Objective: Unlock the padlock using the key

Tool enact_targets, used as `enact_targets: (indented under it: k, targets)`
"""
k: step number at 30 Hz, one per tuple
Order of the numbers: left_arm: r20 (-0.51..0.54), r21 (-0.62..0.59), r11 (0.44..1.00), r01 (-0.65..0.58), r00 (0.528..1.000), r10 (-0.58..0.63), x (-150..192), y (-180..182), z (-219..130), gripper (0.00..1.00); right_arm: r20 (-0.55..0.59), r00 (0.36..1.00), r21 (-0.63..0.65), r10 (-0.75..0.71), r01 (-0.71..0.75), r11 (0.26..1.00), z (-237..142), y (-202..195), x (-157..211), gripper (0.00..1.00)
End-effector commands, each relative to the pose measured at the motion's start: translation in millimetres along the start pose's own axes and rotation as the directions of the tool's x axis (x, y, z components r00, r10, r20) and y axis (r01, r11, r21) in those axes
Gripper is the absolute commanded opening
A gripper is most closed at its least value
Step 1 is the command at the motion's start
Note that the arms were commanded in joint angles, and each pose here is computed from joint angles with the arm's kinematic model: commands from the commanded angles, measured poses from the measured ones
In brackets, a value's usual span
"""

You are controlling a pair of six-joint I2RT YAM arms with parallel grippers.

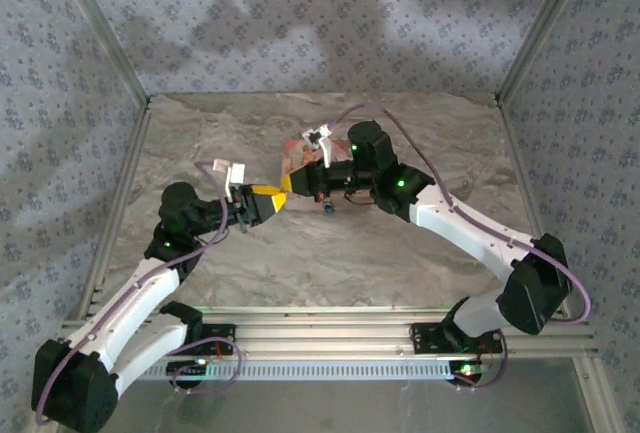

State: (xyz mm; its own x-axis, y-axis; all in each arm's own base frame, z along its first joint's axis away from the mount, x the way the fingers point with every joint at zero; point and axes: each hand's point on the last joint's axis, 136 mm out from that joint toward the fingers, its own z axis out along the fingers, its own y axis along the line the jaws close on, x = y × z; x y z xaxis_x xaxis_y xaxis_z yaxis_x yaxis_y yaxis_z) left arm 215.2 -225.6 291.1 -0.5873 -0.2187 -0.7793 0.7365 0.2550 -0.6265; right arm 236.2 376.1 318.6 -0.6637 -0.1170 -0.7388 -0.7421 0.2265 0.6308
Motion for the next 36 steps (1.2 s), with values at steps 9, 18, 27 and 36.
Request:
enact_targets:
  k: [9,18,27,36]
  targets:
    - [0.034,0.095,0.991,-0.097,0.995,0.094,-17.5,-27.4,-15.0,0.46,-0.090,0.987,-0.082,-0.136,0.129,0.988,-9.7,21.7,4.3,0.00]
    - [0.003,0.158,0.982,-0.103,0.995,0.104,-7.6,-37.3,-2.6,0.42,-0.064,0.989,-0.096,-0.131,0.124,0.988,-9.2,25.3,-1.7,0.00]
    - [-0.010,0.144,0.986,-0.082,0.996,0.084,-2.2,-31.7,-1.5,0.30,-0.050,0.990,-0.088,-0.135,0.130,0.988,-12.4,26.9,-3.9,0.00]
    - [-0.026,0.137,0.989,-0.061,0.998,0.065,0.4,-25.5,2.5,0.28,-0.041,0.989,-0.089,-0.140,0.136,0.987,-12.7,29.1,-4.8,0.00]
